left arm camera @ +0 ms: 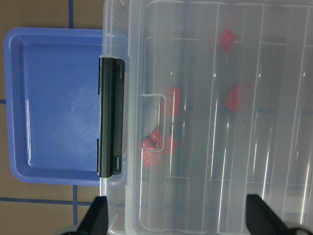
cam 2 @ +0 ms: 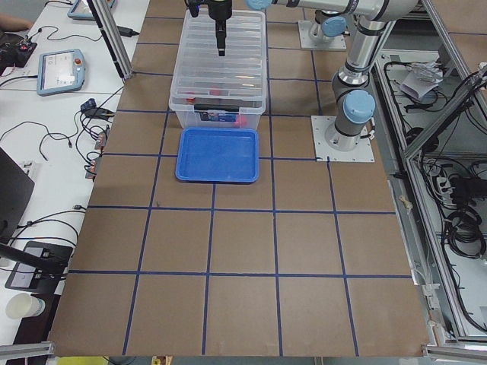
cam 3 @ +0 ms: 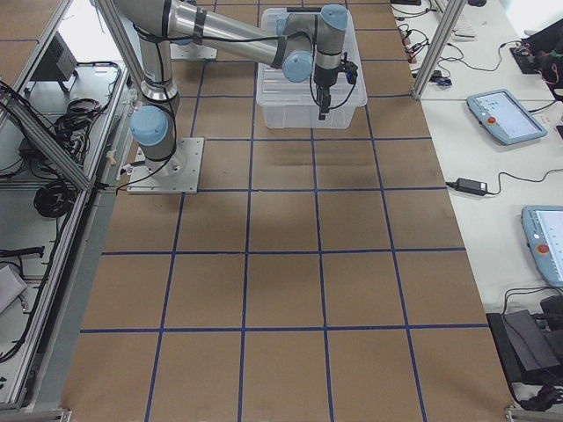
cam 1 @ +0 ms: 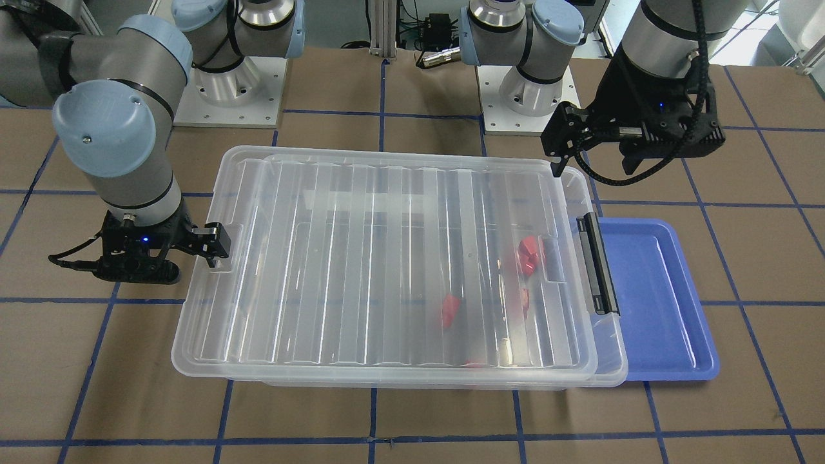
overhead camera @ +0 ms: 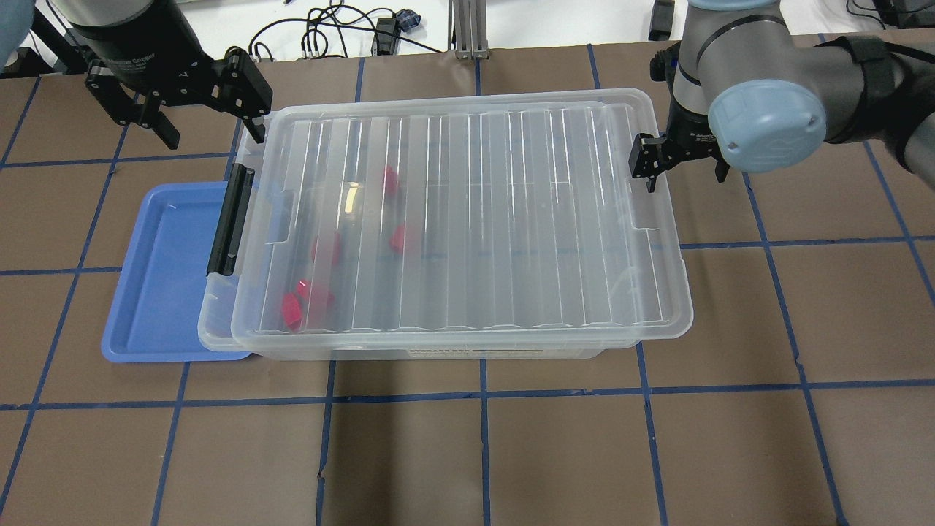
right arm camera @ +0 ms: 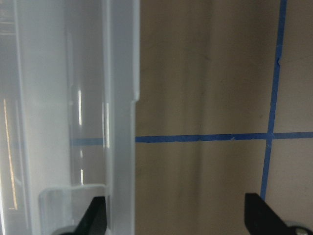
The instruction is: Place red block in blue tray from box
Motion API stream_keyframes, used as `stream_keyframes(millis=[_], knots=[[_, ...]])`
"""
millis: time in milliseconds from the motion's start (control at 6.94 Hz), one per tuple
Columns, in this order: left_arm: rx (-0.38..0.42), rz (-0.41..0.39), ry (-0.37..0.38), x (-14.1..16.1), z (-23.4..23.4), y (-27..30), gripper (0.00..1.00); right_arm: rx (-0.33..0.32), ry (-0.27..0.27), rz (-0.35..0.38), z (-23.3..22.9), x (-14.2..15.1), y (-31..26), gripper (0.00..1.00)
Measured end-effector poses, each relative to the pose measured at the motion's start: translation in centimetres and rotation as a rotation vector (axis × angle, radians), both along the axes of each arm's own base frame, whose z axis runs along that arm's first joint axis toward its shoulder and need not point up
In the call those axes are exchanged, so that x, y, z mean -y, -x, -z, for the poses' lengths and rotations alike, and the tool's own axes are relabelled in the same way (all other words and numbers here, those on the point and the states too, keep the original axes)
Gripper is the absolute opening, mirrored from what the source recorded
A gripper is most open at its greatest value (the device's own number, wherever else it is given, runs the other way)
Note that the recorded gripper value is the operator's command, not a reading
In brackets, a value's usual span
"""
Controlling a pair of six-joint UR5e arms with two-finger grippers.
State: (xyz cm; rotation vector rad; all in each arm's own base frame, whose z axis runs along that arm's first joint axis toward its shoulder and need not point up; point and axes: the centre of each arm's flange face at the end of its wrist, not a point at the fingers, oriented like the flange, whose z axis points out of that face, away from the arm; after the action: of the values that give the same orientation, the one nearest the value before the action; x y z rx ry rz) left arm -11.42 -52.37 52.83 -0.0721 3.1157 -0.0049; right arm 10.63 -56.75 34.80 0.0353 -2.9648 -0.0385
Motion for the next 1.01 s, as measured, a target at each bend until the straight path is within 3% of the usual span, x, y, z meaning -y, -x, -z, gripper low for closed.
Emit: stream_keyframes(millis=[288, 1008], knots=[[0.0, 0.0, -0.001, 0.0, 0.1, 0.0, 1.0, -0.016, -0.011, -0.012, 0.0, 0.3, 2.4, 1.0], [0.0, -0.001, 0.014, 0.1, -0.8, 0.0, 1.0, -0.016, -0.017, 0.069, -0.2, 0.9, 9.8, 1.0]])
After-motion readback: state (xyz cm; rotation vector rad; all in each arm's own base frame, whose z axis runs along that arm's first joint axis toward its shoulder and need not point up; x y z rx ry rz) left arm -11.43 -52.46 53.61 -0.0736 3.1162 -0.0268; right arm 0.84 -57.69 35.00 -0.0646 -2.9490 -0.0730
